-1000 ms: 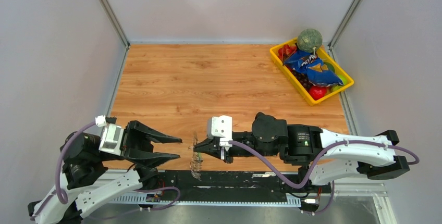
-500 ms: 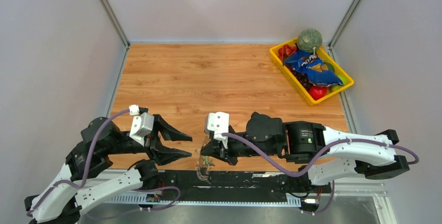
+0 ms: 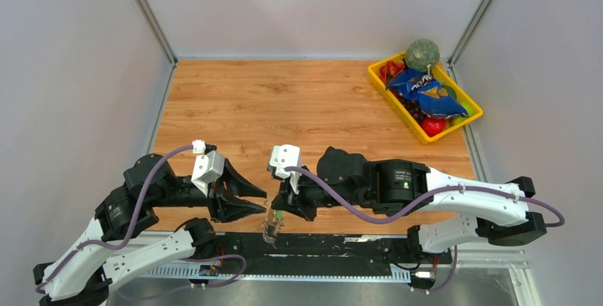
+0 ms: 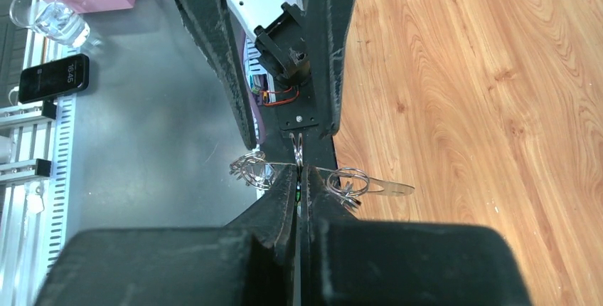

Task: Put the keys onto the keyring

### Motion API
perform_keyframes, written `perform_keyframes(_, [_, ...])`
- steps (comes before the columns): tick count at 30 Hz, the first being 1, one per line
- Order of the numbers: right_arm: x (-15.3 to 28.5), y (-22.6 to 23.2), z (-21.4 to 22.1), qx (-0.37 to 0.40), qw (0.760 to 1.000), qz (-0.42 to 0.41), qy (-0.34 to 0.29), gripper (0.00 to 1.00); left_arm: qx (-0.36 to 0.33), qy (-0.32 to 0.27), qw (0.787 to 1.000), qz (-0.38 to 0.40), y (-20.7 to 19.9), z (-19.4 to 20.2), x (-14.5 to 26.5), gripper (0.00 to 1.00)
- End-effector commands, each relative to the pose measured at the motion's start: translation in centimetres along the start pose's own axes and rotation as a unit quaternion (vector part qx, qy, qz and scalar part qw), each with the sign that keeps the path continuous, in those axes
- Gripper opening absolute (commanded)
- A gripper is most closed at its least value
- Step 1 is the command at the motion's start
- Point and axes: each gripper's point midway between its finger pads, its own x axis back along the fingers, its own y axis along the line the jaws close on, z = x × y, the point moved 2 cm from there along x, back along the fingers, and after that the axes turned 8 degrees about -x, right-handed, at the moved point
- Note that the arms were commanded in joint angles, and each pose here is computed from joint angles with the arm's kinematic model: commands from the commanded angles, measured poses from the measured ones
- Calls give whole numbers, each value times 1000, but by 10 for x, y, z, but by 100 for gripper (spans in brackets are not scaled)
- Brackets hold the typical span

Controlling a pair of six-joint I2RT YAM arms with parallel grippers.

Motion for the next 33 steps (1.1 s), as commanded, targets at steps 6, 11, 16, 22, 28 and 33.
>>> perform_keyframes(6, [3, 11, -37, -22, 998, -34, -39, 0, -10, -2, 1000, 11, -2, -8, -1, 45])
perform_keyframes(11, [0, 11, -38, -20, 999, -35, -37, 0, -13, -3, 1000, 7, -1, -7, 0, 41])
perform_keyframes(16, [-3, 12, -35, -19, 999, -40, -28, 0, -15, 0, 1000, 6, -1, -6, 1, 37])
perform_keyframes(22, [-4, 11, -34, -19, 999, -38, -27, 0, -17, 7, 1000, 10, -2, -3, 1, 20])
perform_keyframes(28, [-1, 11, -32, -16, 999, -37, -26, 0, -18, 13, 1000, 10, -2, -1, 1, 13])
perform_keyframes(33, [-1, 11, -30, -15, 999, -39, -25, 0, -21, 10, 1000, 11, -2, -2, 2, 13])
